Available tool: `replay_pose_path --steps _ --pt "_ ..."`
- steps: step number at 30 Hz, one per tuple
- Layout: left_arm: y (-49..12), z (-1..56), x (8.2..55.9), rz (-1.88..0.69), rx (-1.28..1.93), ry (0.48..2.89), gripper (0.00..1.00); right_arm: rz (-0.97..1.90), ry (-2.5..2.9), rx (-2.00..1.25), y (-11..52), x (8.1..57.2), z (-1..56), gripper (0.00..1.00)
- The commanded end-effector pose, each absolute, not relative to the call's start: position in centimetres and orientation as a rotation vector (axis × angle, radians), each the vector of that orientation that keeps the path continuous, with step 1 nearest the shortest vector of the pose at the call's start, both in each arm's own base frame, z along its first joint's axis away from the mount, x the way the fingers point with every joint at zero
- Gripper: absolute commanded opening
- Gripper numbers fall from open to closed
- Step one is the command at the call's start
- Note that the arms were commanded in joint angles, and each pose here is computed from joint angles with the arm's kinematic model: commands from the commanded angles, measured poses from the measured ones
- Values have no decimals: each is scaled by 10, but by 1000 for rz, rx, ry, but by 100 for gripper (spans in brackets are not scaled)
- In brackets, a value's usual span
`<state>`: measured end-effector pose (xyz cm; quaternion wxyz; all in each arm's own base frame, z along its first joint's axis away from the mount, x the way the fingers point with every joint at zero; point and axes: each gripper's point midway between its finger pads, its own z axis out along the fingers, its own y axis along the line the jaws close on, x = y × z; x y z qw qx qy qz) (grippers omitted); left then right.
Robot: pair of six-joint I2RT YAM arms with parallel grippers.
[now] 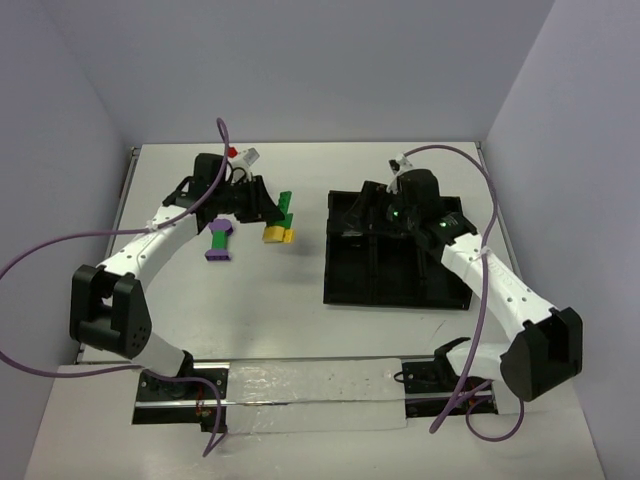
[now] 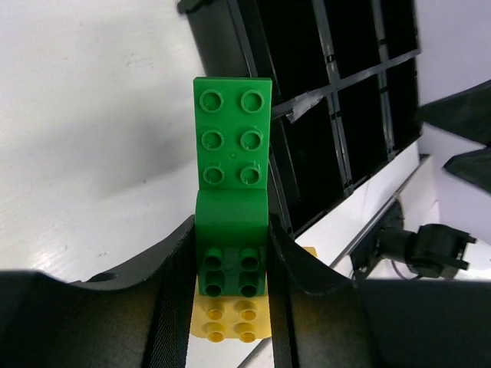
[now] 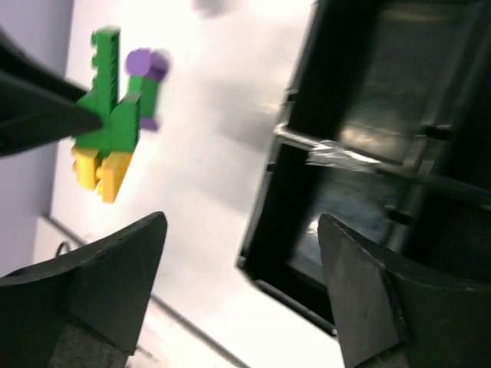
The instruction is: Sort the legos into containers by color
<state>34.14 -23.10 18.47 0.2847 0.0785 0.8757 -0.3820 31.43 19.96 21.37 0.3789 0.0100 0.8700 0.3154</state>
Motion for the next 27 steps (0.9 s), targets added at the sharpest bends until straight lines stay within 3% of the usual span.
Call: replay_pose_path --steps 1,7,13,16,27 --pt "-233 217 347 -1160 260 2198 0 953 2111 -33 231 321 253 83" --pt "-205 206 368 -1024 53 2243 0 1024 2125 -128 263 314 250 76" --pt "-193 201 371 -958 -105 2258 0 1081 2144 -142 294 309 250 84" --pt "-185 199 374 -927 -166 2247 0 1087 2165 -156 313 307 245 84" --pt "-175 186 376 -932 -234 2272 0 1207 2187 -143 372 323 235 62"
